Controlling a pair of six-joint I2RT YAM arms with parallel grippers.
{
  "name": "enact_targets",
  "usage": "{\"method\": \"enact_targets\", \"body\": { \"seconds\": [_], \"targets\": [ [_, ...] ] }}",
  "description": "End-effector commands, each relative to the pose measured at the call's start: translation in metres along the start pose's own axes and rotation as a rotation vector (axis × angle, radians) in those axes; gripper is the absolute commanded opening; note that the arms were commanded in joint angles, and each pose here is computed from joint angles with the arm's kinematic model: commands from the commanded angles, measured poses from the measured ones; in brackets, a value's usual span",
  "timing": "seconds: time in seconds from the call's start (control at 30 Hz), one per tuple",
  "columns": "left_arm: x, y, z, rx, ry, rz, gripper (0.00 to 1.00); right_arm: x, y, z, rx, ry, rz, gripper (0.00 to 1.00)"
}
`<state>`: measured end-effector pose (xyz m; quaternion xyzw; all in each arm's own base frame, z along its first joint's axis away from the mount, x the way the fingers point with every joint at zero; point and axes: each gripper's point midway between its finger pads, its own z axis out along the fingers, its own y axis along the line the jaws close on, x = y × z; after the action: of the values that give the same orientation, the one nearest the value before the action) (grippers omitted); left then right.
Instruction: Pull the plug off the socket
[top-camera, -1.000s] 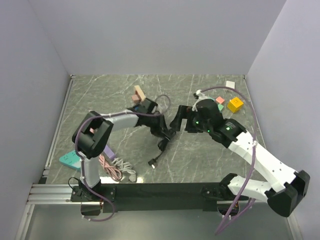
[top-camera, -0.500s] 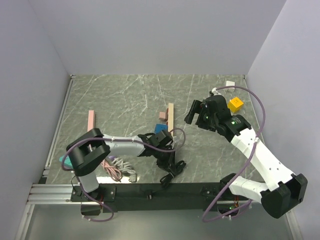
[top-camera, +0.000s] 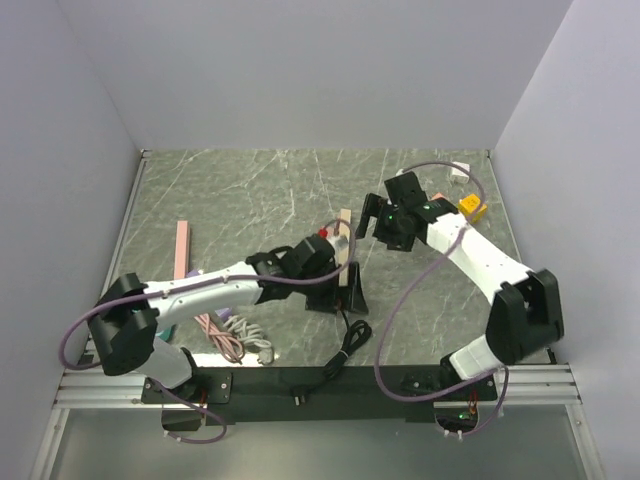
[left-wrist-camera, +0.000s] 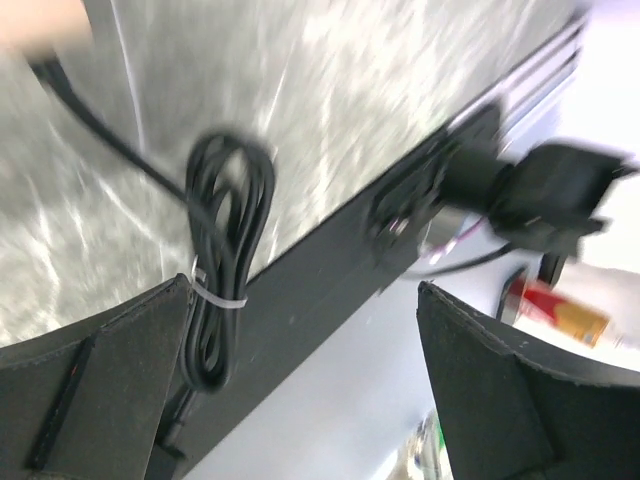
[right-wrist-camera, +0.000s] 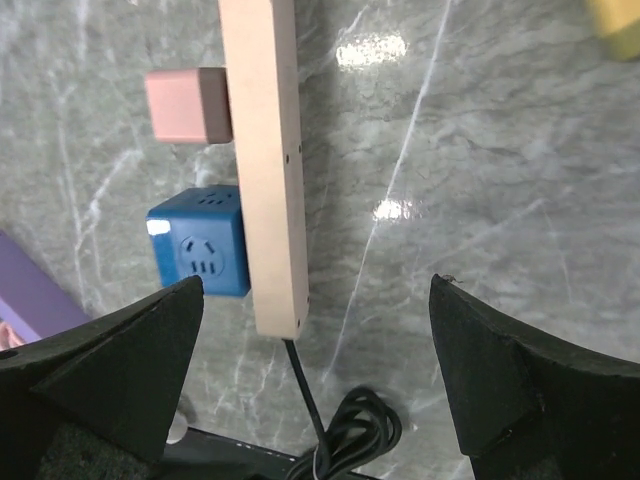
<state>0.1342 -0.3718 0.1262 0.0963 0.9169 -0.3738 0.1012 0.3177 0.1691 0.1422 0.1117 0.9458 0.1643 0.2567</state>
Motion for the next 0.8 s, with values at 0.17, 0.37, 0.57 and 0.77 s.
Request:
{"method": "enact_targets", "body": {
  "seconds": [0.17, 0.37, 0.57, 0.77],
  "targets": [
    [-0.106, 0.028, -0.073, -0.026, -0.355, -0.081, 0.99, -0.013, 0.028, 0.041, -0.079, 0.065, -0.061, 1.00],
    [-0.155, 0.075, -0.106, -0.090, -0.495, -0.113, 0.99, -0.007, 0.036, 0.064, -0.094, 0.114, -0.094, 0.94],
    [-0.174, 0.086, -0.090, -0.084, -0.473, -0.049, 0.97, 0.015, 0.044, 0.091, -0.112, 0.188, -0.123, 0.89],
    [-0.180, 0.092, -0.066, -0.054, -0.428, -0.022, 0.94, 0.030, 0.062, 0.110, -0.136, 0.221, -0.138, 0.83]
  ]
}}
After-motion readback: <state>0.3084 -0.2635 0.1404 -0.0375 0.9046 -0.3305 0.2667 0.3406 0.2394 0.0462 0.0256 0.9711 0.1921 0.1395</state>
